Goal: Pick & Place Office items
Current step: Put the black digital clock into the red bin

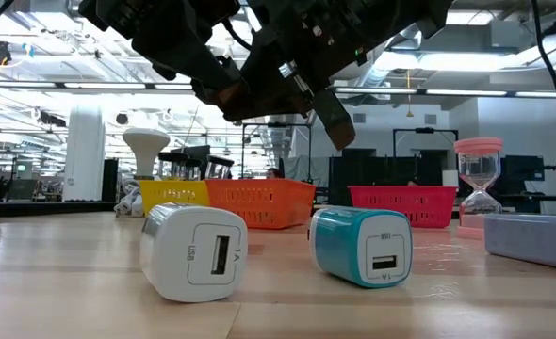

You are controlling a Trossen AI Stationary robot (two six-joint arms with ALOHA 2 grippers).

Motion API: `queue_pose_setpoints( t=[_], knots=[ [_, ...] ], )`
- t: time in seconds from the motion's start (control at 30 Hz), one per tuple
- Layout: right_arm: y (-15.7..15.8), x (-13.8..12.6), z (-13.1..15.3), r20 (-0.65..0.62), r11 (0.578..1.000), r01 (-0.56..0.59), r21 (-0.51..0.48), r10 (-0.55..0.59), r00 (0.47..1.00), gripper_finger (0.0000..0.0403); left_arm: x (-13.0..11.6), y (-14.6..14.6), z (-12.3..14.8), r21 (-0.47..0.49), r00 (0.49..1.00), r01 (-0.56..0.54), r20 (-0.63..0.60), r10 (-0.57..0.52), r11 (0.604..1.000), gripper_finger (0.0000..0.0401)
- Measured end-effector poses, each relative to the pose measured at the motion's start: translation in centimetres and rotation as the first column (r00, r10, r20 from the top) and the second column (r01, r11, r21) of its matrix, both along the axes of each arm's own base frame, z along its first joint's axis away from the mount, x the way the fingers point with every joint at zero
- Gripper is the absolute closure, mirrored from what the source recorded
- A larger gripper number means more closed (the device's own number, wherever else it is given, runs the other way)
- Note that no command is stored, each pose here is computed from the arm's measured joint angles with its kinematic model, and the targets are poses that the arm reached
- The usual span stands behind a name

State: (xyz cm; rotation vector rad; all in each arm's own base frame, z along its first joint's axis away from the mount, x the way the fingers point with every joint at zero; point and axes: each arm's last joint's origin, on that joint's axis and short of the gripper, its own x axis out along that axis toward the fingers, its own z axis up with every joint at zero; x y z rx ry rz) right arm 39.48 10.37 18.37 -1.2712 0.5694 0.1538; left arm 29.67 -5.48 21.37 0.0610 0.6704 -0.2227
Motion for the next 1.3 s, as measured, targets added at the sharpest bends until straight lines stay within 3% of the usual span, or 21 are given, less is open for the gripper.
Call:
queue_pose_setpoints(
  t=[0.53,0.93,1.17,1.23,1.3],
  knots=[
    [0.6,-0.2,0.0,-0.001,1.000,-0.002,0.004,0.002,1.000,0.0336,0.1,0.1,0.1,0.022,0.999,-0.031,0.015,0.030,0.999,0.0062],
    [0.9,-3.1,1.2,-0.121,0.973,0.213,0.085,-0.202,0.972,0.0336,-1.4,0.6,3.3,0.043,0.986,-0.100,0.137,0.093,0.994,0.0059],
    [-1.5,-7.1,5.5,-0.183,0.902,0.411,0.129,-0.386,0.904,0.0344,-2.4,0.9,5.2,0.038,0.970,-0.134,0.210,0.123,0.990,0.0059],
    [-3.2,-8.7,6.8,-0.219,0.848,0.506,0.157,-0.470,0.855,0.0345,-2.5,0.9,5.3,0.036,0.969,-0.135,0.215,0.124,0.990,0.0059],
    [-5.1,-10.3,8.1,-0.246,0.760,0.616,0.207,-0.569,0.785,0.0345,-2.5,0.9,5.2,0.039,0.969,-0.138,0.213,0.127,0.990,0.0059]
  ],
)
